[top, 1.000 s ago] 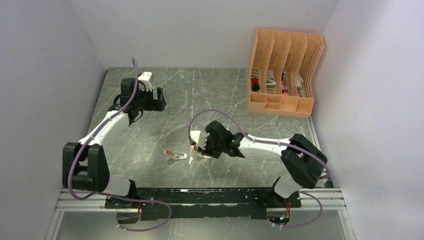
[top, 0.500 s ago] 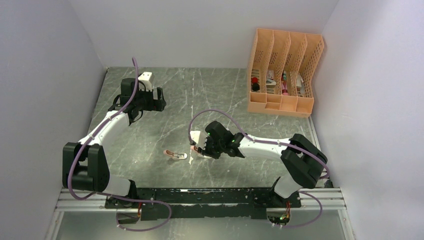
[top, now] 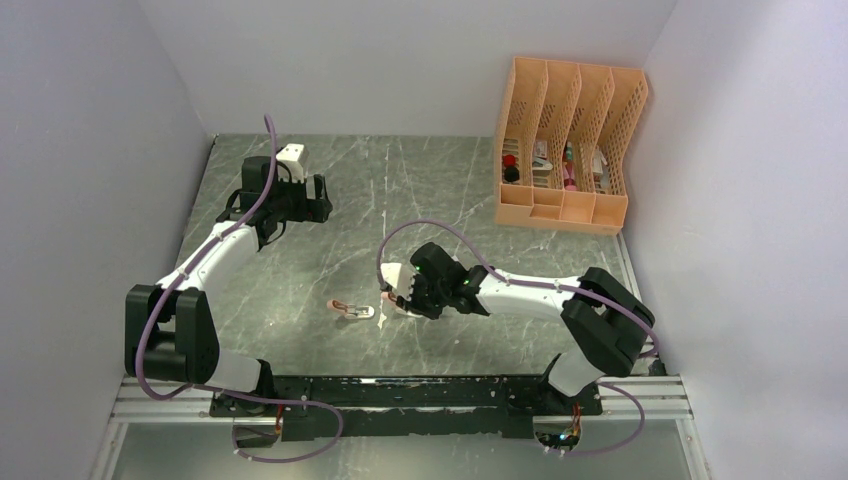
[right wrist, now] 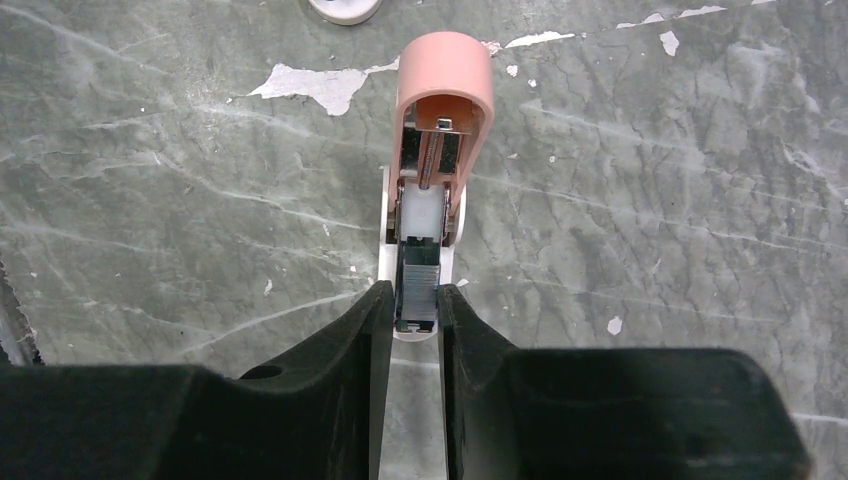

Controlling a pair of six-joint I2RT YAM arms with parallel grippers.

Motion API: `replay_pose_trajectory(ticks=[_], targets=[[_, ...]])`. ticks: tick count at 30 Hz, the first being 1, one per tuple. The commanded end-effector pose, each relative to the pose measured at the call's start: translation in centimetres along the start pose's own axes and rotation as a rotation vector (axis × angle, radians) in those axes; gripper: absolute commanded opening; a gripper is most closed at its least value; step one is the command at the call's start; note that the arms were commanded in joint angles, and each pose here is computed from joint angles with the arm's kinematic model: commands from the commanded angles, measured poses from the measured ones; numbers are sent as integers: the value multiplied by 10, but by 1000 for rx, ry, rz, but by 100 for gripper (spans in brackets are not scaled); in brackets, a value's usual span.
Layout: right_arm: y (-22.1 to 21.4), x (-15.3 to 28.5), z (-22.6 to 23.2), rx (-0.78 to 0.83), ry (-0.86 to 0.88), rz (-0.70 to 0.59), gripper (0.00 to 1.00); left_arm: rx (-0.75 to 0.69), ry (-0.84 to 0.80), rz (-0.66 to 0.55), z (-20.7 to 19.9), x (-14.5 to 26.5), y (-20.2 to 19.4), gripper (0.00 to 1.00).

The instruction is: Load the staples into the stapler

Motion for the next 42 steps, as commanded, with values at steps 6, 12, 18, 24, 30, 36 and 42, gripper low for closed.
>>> replay_pose_trajectory(ticks=[6,12,18,24,30,36,42], targets=[[6,4,-5,12,-38,-24,26,2,-24,-48,-2,0,19,95],[27,14,-11,8,-85,-130,28,2,-25,-49,-2,0,19,95],[31,19,-11,7,-93,-159,29,2,-26,-50,-2,0,19,95],[15,15,-18,-3,-108,-92,27,1,-25,-48,-2,0,19,95],[6,16,-12,-4,12,-74,25,1,-25,-45,-2,-1,18,95],[6,13,-8,-8,51,-81,25,1,-26,-43,-2,-1,18,95],[10,7,-11,-15,52,-91,23,1,-24,-46,-1,-1,18,95]])
Point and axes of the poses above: each gripper's point midway between its finger pads, its own x axis back along the fingers, its own z axis along the line the jaws close on, y = z × x, the point moved 3 cm from there along x, back along the fingers, and after that the axes turned 2 degrees about x, right-handed, at the moved point
